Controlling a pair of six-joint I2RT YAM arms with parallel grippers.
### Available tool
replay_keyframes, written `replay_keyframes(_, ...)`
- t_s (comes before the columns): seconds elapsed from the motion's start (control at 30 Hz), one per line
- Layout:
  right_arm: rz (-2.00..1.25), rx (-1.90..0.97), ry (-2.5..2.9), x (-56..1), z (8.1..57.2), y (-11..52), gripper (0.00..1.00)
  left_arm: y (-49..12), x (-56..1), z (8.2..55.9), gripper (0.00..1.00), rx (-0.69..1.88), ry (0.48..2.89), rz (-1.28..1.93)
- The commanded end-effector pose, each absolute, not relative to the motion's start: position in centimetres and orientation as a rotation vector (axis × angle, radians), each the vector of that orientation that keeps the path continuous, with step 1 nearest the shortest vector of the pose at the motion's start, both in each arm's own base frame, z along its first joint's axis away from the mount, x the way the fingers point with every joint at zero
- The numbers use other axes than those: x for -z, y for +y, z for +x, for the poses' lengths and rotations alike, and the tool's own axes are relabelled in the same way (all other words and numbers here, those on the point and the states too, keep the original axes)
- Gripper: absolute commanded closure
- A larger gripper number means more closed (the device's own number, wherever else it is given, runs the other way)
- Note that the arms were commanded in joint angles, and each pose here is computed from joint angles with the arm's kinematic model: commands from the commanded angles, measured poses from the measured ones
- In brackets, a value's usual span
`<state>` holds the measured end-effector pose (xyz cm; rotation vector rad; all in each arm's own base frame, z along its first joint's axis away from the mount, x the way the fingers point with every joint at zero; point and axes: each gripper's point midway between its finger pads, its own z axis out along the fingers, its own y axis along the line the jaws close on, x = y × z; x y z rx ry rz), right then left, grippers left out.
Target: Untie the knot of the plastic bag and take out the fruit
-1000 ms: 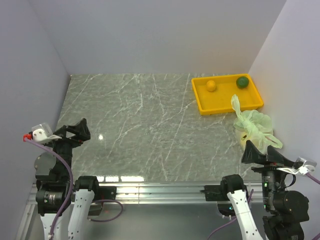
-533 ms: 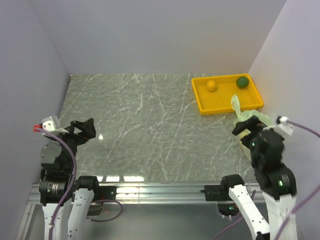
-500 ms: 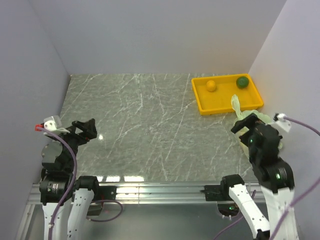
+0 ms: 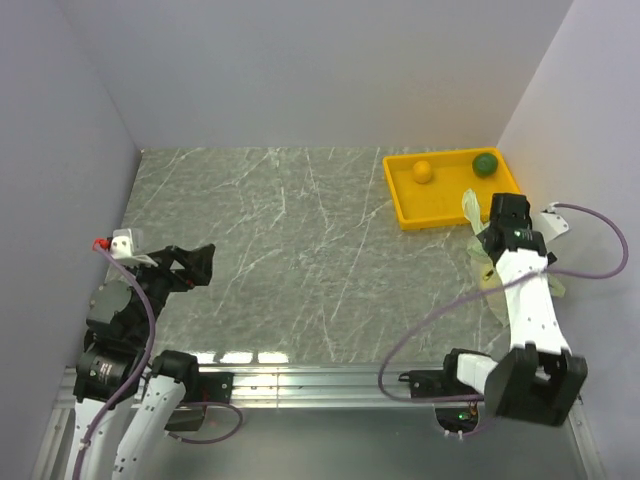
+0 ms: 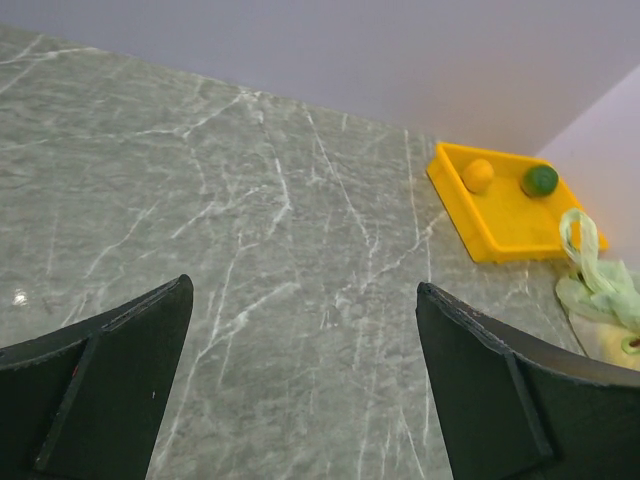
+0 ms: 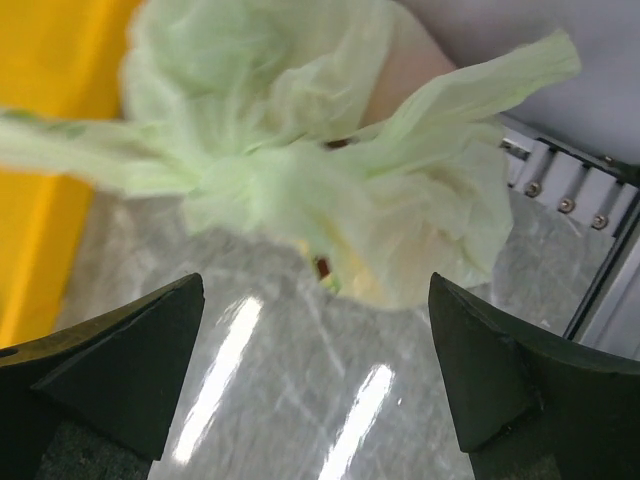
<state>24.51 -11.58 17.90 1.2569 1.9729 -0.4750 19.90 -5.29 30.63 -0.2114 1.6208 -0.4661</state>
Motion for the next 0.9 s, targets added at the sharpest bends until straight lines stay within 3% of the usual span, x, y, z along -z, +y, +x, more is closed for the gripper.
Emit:
replay_keyframes(0.0,1.384,0.477,1.933,-15.1,26.1,-14.0,0.00,-6.3,-33.3,19.8,0.01,0.496,1.562,-0.131)
replay_keyframes(0.13,1.498,0.414,2.036,-10.6,27.3,-15.2,0.00,-6.4,-33.0,20.4,0.01,0.476,1.583,-0.123)
replay_keyframes(0.23,1.522,0.433,2.130,-8.4,27.2,-14.9,0.15,-6.7,-32.9,21.0,0.01,0.461,1.595,-0.109)
replay_keyframes(0.27,1.524,0.427,2.139,-8.2,27.1,-14.7,0.38,-6.8,-33.1,21.2,0.00,0.458,1.593,-0.096)
replay_keyframes(0.37,1.494,0.379,2.151,-7.9,26.0,-13.3,0.87,-7.6,-33.2,22.0,0.01,0.467,1.604,-0.075)
replay_keyframes(0.43,1.439,0.330,2.173,-8.2,26.0,-12.0,0.99,-8.2,-33.0,22.8,0.01,0.477,1.624,-0.060)
replay_keyframes(0.63,1.086,0.182,2.347,-10.2,25.2,-3.5,1.00,-10.6,-32.7,25.5,0.01,0.531,1.693,-0.027)
replay_keyframes(0.87,0.347,-0.232,2.547,-14.6,22.6,13.2,1.00,-12.4,-32.0,27.1,0.01,0.597,1.748,-0.019)
